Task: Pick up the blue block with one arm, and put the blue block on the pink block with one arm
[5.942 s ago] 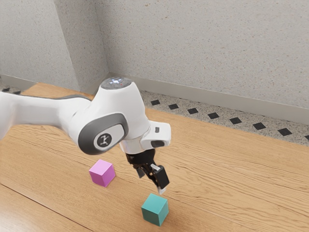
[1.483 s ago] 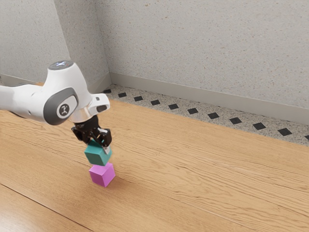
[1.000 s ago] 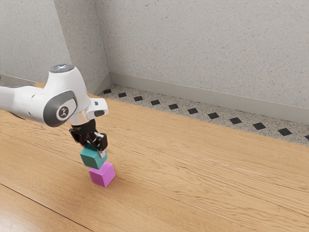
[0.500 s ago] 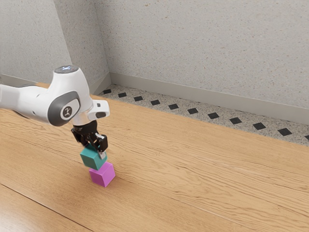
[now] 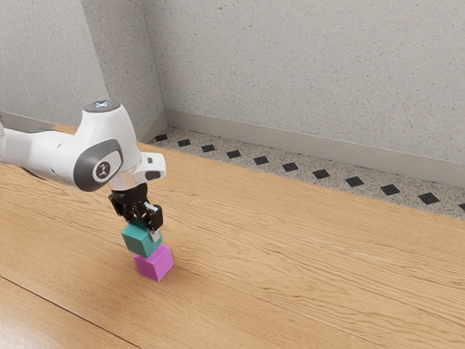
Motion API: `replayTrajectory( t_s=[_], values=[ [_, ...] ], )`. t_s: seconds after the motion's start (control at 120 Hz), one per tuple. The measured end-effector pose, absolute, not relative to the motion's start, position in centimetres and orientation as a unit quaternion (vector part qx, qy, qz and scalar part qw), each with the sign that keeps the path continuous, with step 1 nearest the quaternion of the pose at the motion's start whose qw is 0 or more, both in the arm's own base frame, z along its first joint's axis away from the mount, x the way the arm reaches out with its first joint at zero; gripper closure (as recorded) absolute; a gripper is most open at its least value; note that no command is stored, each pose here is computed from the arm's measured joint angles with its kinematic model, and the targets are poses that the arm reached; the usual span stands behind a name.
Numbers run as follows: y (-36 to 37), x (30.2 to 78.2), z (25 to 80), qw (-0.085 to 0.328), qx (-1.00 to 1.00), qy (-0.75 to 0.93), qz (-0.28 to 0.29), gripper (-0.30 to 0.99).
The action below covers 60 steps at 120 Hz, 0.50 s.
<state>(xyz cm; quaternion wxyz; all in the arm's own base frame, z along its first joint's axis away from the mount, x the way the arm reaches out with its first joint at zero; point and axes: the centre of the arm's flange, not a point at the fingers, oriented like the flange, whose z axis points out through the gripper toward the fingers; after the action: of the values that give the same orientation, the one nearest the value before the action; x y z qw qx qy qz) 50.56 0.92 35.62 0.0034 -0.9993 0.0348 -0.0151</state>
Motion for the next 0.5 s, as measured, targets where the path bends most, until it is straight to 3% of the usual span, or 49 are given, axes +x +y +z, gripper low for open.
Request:
replayTrajectory(
  t_s=[0.308, 0.5],
  values=[
    [0.59, 50.6, 35.4, 0.002, -0.999, 0.04, -0.014, 0.35],
    [0.45, 50.67, 35.46, -0.003, -0.999, 0.04, -0.017, 0.16]
  ],
)
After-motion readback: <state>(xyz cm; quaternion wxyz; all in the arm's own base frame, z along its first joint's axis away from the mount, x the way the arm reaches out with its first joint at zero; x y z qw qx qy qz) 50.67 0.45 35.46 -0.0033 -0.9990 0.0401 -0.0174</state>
